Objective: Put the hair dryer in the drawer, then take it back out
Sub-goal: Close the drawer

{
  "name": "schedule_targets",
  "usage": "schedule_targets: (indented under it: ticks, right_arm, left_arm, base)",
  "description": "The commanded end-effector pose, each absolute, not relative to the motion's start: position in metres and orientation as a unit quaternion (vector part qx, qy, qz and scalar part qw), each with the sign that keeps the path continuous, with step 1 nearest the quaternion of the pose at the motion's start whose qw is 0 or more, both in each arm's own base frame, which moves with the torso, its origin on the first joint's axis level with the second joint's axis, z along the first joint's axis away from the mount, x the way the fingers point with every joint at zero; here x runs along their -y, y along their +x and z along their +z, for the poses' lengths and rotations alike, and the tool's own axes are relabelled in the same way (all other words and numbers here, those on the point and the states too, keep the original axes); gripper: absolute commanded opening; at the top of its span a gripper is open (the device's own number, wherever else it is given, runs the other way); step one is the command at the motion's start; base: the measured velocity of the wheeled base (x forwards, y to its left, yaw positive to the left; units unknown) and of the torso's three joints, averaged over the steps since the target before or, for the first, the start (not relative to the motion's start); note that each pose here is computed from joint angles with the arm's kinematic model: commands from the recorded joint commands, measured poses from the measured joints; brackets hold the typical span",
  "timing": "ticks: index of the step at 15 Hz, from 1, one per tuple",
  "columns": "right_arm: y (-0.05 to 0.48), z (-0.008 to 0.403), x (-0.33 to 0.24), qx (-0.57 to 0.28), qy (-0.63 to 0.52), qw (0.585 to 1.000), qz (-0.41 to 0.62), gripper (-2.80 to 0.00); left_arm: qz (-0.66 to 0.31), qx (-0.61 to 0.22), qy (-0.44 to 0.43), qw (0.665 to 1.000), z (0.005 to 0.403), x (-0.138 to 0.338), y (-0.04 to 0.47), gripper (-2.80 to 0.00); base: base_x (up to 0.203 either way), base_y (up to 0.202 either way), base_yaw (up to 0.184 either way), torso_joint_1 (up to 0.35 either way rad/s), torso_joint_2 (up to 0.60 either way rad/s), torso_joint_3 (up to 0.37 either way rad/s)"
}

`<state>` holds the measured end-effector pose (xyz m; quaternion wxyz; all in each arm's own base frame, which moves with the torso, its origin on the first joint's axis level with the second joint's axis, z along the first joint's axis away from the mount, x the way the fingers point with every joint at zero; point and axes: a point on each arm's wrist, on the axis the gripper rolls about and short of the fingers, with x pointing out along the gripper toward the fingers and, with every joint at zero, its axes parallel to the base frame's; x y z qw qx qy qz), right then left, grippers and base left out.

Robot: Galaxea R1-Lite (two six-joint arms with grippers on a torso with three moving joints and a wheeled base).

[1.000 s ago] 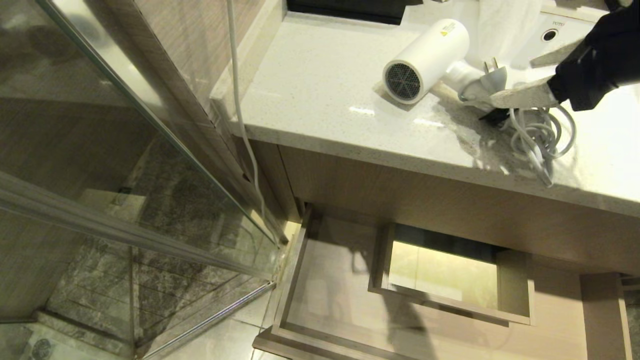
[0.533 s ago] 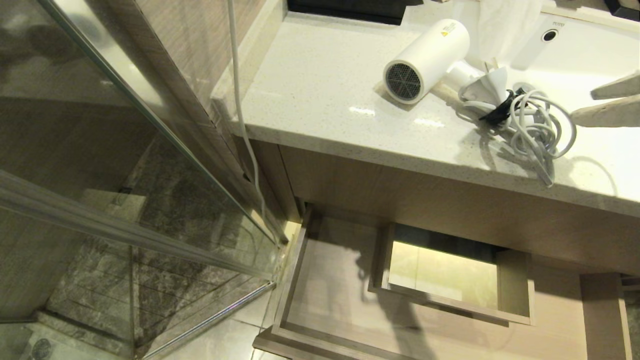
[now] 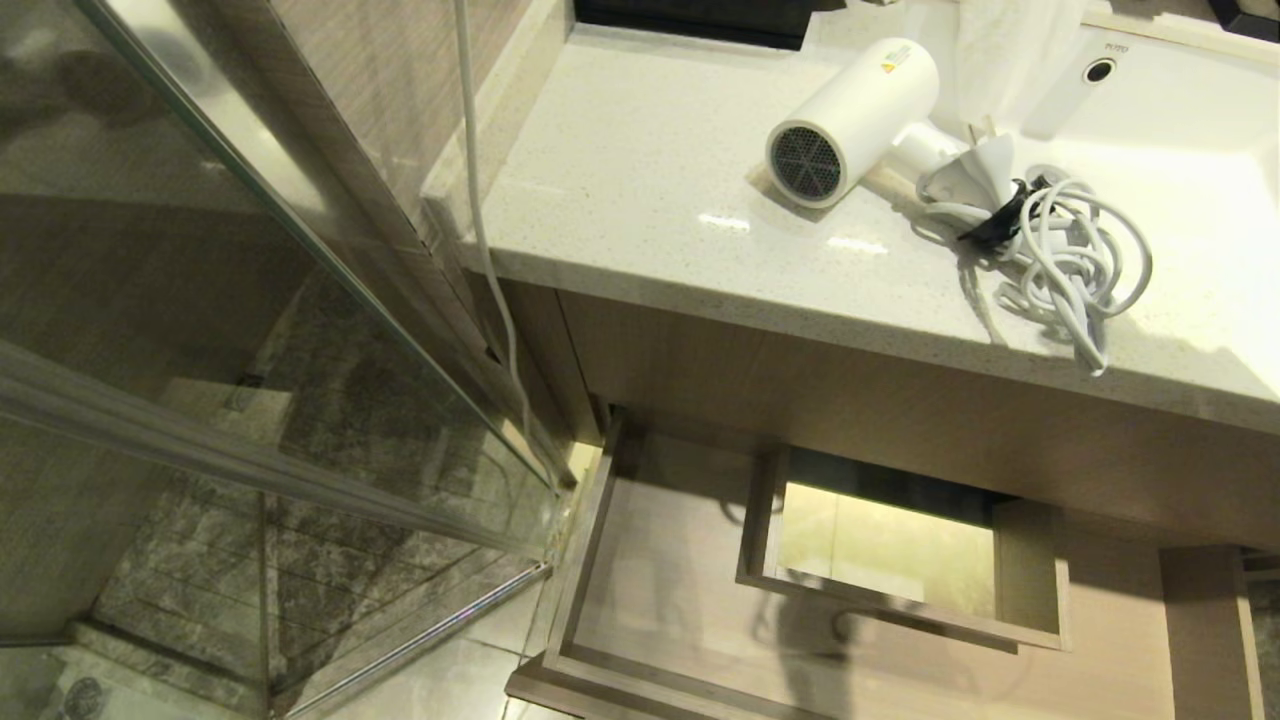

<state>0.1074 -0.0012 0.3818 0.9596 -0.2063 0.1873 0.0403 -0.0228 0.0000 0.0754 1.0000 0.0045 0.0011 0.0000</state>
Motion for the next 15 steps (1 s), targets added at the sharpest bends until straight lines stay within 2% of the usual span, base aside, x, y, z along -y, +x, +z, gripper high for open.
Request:
schedule_targets:
  ticks: [1, 10, 15]
  right_arm:
    - [0.101, 0.381, 0.010, -0.200, -0.196, 0.960, -0.002, -2.80]
    - [0.071, 0.384, 0.012, -0.182, -0.189, 0.964, -0.038, -2.80]
    - [0.070, 0.385, 0.011, -0.181, -0.190, 0.964, -0.038, -2.80]
  left_arm:
    - [0.000, -0.001, 0.005, 1.000, 0.075, 0.000, -0.023, -2.80]
    - [0.000, -0.001, 0.005, 1.000, 0.075, 0.000, -0.023, -2.80]
    - [0.000, -0.001, 0.005, 1.000, 0.075, 0.000, -0.023, -2.80]
  base:
    - [0.000, 0.000, 0.000, 0.000, 0.00, 0.000]
    - [0.001, 0.000, -0.006, 0.000, 0.00, 0.000]
    - [0.000, 0.011, -0.155, 0.003, 0.00, 0.000]
